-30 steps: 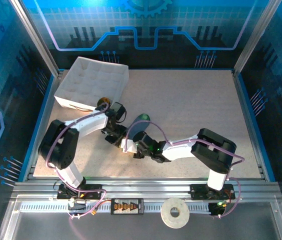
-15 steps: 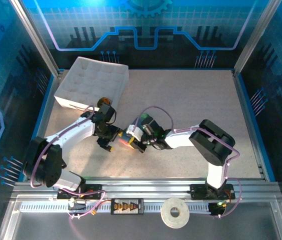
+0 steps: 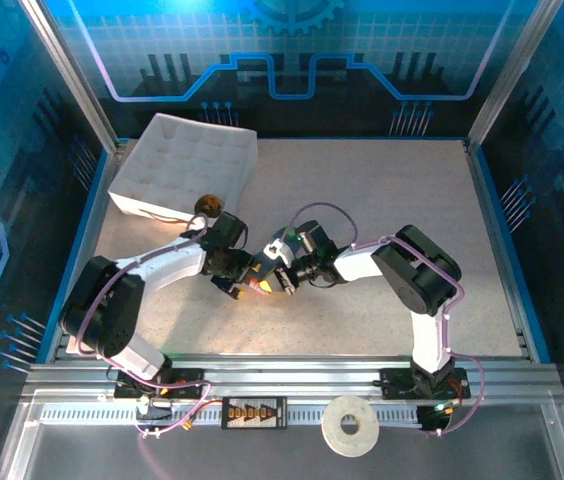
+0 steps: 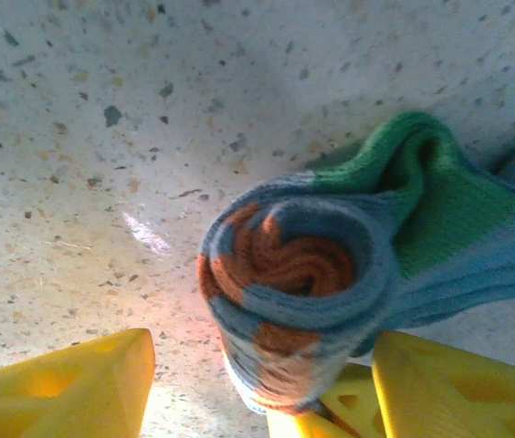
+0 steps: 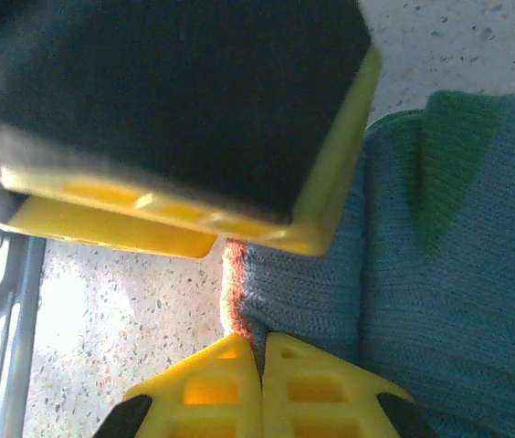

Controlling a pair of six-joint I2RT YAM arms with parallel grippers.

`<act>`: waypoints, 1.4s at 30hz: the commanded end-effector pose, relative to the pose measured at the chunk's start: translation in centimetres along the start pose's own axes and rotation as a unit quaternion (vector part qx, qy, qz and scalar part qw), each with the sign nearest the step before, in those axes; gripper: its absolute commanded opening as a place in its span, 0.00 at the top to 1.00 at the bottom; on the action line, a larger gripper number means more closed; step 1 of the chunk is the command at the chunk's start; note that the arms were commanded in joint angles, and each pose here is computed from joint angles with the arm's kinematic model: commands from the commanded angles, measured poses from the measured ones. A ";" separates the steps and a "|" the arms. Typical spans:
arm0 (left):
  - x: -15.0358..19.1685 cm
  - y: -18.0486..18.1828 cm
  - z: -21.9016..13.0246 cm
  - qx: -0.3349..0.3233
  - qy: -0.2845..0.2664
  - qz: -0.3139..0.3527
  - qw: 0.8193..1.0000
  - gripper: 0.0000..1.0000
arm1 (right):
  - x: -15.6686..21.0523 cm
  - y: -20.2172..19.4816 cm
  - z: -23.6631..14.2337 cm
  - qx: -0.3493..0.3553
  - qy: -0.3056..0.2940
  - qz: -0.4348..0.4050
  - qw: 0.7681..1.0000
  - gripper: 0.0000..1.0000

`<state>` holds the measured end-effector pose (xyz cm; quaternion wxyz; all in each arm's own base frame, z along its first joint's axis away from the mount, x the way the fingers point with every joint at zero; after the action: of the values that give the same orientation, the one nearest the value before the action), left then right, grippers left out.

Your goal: Roll the socks

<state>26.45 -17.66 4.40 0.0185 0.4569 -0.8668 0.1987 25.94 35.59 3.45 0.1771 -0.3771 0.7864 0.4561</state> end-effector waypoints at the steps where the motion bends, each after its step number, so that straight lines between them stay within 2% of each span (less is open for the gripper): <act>1: 0.1 0.0 0.5 -0.010 -0.005 0.002 1.000 0.40 | 8.7 -2.7 0.1 0.043 0.126 0.152 0.979 1.00; 3: 0.1 0.1 0.9 -0.022 -0.009 0.001 1.000 0.46 | 8.3 -2.5 0.1 0.039 0.125 0.150 0.980 1.00; 6: -0.2 1.3 1.5 -0.066 -0.016 -0.010 0.998 0.62 | 7.8 -2.3 -0.1 0.040 0.117 0.139 0.983 1.00; 9: -0.2 3.8 1.6 -0.139 -0.014 -0.030 0.990 0.86 | 6.3 -1.5 -0.5 0.047 0.099 0.087 0.990 1.00; 10: -0.1 4.8 1.5 -0.164 -0.011 -0.036 0.986 0.94 | 6.1 -1.0 -0.8 0.051 0.093 0.065 0.992 0.95; 13: 0.4 7.1 0.9 -0.218 -0.001 -0.048 0.975 1.00 | 4.0 0.8 -1.9 0.075 0.054 -0.034 0.995 0.75; 15: 0.8 8.2 0.5 -0.240 0.009 -0.061 0.969 1.00 | 2.7 2.1 -2.6 0.112 0.032 -0.126 0.985 0.63; 17: 1.2 8.6 0.2 -0.248 0.018 -0.073 0.966 1.00 | 1.8 3.7 -3.2 0.159 0.012 -0.230 0.960 0.52; 19: 1.6 8.9 0.0 -0.259 0.025 -0.083 0.962 1.00 | 0.8 4.6 -3.5 0.190 -0.005 -0.291 0.938 0.49; 24: 1.7 8.1 0.1 -0.259 0.033 -0.090 0.961 1.00 | 1.3 6.6 -2.1 0.223 0.018 -0.372 0.901 0.45; 27: 1.6 7.6 0.4 -0.266 0.038 -0.087 0.959 1.00 | 1.5 6.1 -1.1 0.257 0.025 -0.384 0.887 0.44; 31: 1.5 7.4 0.7 -0.269 0.040 -0.087 0.958 1.00 | 1.1 6.0 0.0 0.269 0.022 -0.382 0.884 0.45; 37: 1.4 7.0 1.0 -0.269 0.040 -0.083 0.959 1.00 | 1.0 6.1 1.3 0.273 0.035 -0.382 0.882 0.54; 42: 1.3 6.7 1.2 -0.268 0.041 -0.081 0.959 1.00 | 1.6 5.7 1.8 0.284 0.051 -0.377 0.880 0.55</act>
<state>22.96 -17.39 3.52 0.1631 0.4910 -0.8545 0.0461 20.32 37.89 5.29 0.3979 -0.6028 0.6831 0.1079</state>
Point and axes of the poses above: each hand's point on the last joint's axis, 136 mm out from that joint toward the fingers, its own z axis out along the fingers, its own y axis along the line the jaws close on, x = y × z, the point moved 1 cm from there along -z, back along the fingers, and after that the axes turned 2 degrees about z, right-handed, at the moved point
